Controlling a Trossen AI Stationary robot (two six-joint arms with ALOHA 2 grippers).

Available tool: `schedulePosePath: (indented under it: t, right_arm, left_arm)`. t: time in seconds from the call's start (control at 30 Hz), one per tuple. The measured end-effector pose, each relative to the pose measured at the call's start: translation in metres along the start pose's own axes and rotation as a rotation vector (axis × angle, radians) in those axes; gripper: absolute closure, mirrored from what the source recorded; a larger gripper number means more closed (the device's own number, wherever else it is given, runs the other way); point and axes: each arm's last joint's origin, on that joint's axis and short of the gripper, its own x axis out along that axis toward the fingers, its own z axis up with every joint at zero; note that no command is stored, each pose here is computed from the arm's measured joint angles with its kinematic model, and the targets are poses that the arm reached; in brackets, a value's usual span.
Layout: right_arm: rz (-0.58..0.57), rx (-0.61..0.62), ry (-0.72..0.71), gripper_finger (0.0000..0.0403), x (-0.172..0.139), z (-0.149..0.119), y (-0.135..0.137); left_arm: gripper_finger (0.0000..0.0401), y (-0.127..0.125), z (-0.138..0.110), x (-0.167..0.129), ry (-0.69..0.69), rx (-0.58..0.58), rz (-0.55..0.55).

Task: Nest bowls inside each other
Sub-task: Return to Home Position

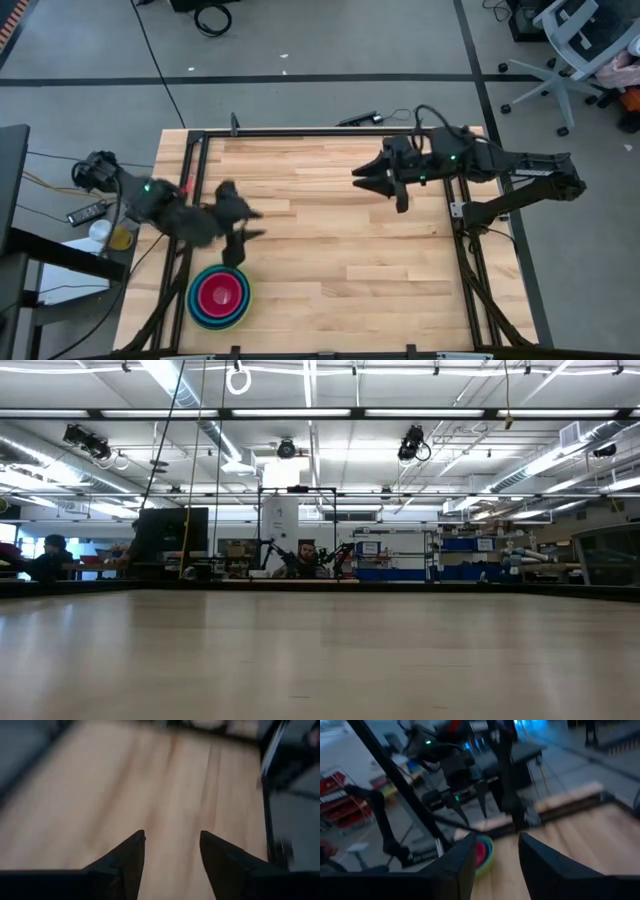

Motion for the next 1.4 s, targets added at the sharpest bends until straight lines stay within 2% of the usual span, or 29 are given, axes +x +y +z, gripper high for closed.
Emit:
schedulePosePath:
  t: [0.1,0.23,0.3,0.4,0.43,0.5,0.57,0.67,0.73,0.8,0.87,0.93,1.0,1.13,1.27,1.4]
  right_arm:
    - [0.024,-0.018,-0.054,0.0261,-0.003,0.006,0.003]
    - [0.062,-0.053,-0.121,0.0287,-0.016,0.014,0.008]
    - [0.073,-0.081,-0.147,0.0315,-0.025,0.017,0.01]
    - [0.086,-0.127,-0.167,0.038,-0.042,0.02,0.014]
    - [0.105,-0.15,-0.165,0.039,-0.049,0.021,0.016]
    - [0.132,-0.161,-0.17,0.0392,-0.062,0.021,0.021]
    - [0.156,-0.196,-0.176,0.0396,-0.077,0.02,0.027]
    - [0.198,-0.361,-0.177,0.0397,-0.094,0.015,0.037]
    - [0.22,-0.477,-0.176,0.0399,-0.103,0.012,0.042]
    - [0.221,-0.527,-0.189,0.0399,-0.111,0.01,0.046]
    - [0.21,-0.562,-0.163,0.04,-0.116,0.007,0.046]
    - [0.149,-0.567,-0.117,0.04,-0.119,0.002,0.043]
    - [0.096,-0.522,-0.043,0.04,-0.121,-0.005,0.039]
    - [0.063,-0.476,0.035,0.0401,-0.123,-0.019,0.031]
    - [0.076,-0.465,-0.032,0.0402,-0.123,-0.038,0.023]
    - [0.095,-0.444,-0.172,0.0402,-0.126,-0.06,0.012]
  left_arm:
    - [0.0222,0.005,0.032,-0.01,-0.184,0.082,0.012]
    - [0.024,0.015,0.063,-0.03,-0.341,0.129,0.025]
    - [0.0257,0.019,0.073,-0.039,-0.382,0.14,0.029]
    - [0.0299,0.023,0.076,-0.049,-0.404,0.268,0.016]
    - [0.032,0.024,0.074,-0.052,-0.408,0.289,0.004]
    - [0.0367,0.031,0.067,-0.057,-0.41,0.298,-0.024]
    - [0.0391,0.038,0.059,-0.056,-0.403,0.274,-0.057]
    - [0.0396,0.044,0.044,-0.047,-0.43,0.255,-0.098]
    - [0.0398,0.045,0.034,-0.037,-0.479,0.285,-0.144]
    - [0.0399,0.043,0.023,-0.028,-0.549,0.329,-0.231]
    - [0.0399,0.044,0.012,-0.015,-0.591,0.357,-0.258]
    - [0.04,0.047,-0.001,0.0,-0.594,0.362,-0.244]
    - [0.04,0.052,-0.015,0.014,-0.567,0.325,-0.235]
    - [0.04,0.064,-0.039,0.028,-0.565,0.235,-0.224]
    - [0.0401,0.08,-0.058,0.035,-0.583,0.176,-0.193]
    - [0.0401,0.094,-0.076,0.041,-0.562,0.116,-0.254]
